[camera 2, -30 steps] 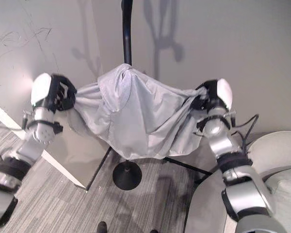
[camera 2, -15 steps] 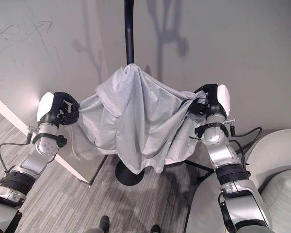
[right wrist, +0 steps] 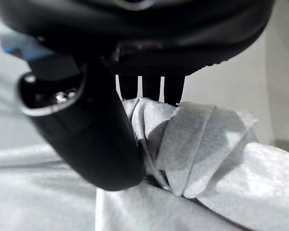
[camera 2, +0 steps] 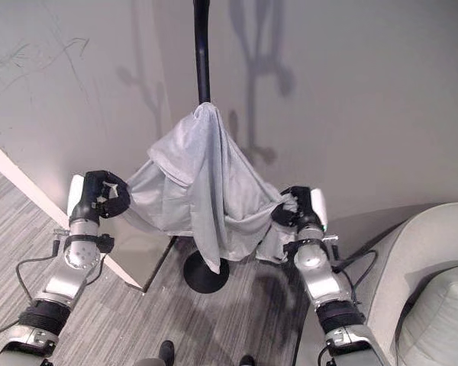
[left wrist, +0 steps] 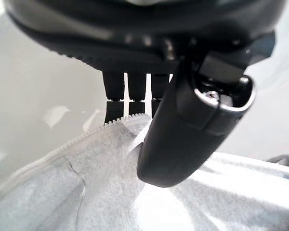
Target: Hang the clothes on the sofa on the clothes rack.
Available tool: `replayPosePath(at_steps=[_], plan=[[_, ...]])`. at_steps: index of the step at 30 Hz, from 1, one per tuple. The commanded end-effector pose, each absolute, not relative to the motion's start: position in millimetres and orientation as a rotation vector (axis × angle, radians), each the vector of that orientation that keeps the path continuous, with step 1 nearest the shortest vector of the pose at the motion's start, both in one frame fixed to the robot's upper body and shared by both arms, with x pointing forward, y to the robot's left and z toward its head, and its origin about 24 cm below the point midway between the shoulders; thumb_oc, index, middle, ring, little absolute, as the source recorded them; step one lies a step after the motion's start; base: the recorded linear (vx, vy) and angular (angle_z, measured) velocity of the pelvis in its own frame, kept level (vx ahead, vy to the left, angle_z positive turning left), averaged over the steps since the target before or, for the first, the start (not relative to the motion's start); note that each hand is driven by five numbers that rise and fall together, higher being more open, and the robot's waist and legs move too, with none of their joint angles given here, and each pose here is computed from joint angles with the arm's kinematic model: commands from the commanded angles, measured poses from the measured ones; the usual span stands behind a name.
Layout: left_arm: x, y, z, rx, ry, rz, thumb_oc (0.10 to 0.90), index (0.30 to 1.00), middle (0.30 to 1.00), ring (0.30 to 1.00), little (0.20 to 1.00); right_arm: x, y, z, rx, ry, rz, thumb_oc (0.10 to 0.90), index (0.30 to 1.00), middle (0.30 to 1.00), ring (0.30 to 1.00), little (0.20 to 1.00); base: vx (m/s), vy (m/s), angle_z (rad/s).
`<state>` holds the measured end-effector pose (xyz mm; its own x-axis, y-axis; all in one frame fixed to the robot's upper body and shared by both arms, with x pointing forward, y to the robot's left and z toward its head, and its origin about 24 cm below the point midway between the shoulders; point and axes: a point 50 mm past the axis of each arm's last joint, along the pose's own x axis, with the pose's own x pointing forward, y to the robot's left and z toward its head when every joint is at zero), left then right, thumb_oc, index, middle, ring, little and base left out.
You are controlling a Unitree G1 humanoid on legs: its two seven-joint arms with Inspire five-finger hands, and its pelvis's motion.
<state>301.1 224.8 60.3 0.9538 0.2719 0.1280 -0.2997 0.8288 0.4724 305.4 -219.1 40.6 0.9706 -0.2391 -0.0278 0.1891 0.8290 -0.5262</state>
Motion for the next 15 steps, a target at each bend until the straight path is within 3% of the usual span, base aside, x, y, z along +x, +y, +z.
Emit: replayPosePath(at_steps=[1,4,5,6,7,15], plan=[[296.5,264.3,71.8,0.496,-0.073,0.457,0.400,0.300,0.300,0.300,0.300,309.3,-231.1,72.7,-0.551,-0.076,-0.294,0.400,0.300,0.300,0.300,0.300,0.00,0.000,0.00],[291.7,259.7,63.2,0.457,-0.051,0.442,0.400,0.300,0.300,0.300,0.300,304.1,-226.2,63.7,-0.537,-0.055,-0.273,0.400,0.300,0.300,0.300,0.300,0.00,0.000,0.00],[291.3,258.0,61.2,0.444,-0.046,0.437,0.400,0.300,0.300,0.300,0.300,303.3,-224.9,62.3,-0.533,-0.053,-0.270,0.711,0.766,0.766,0.766,0.766,0.00,0.000,0.00],[291.0,257.4,60.0,0.434,-0.044,0.435,0.422,0.333,0.333,0.333,0.333,303.4,-224.1,62.6,-0.530,-0.056,-0.266,0.800,0.900,0.900,0.900,0.900,0.00,0.000,0.00],[290.8,256.8,59.6,0.425,-0.044,0.433,0.800,0.900,0.900,0.900,0.900,303.2,-224.0,62.4,-0.526,-0.055,-0.263,0.800,0.900,0.900,0.900,0.900,0.00,0.000,0.00],[292.0,257.9,63.6,0.401,-0.055,0.416,0.800,0.900,0.900,0.900,0.900,303.7,-233.6,69.2,-0.522,-0.070,-0.292,0.800,0.900,0.900,0.900,0.900,0.00,0.000,0.00]])
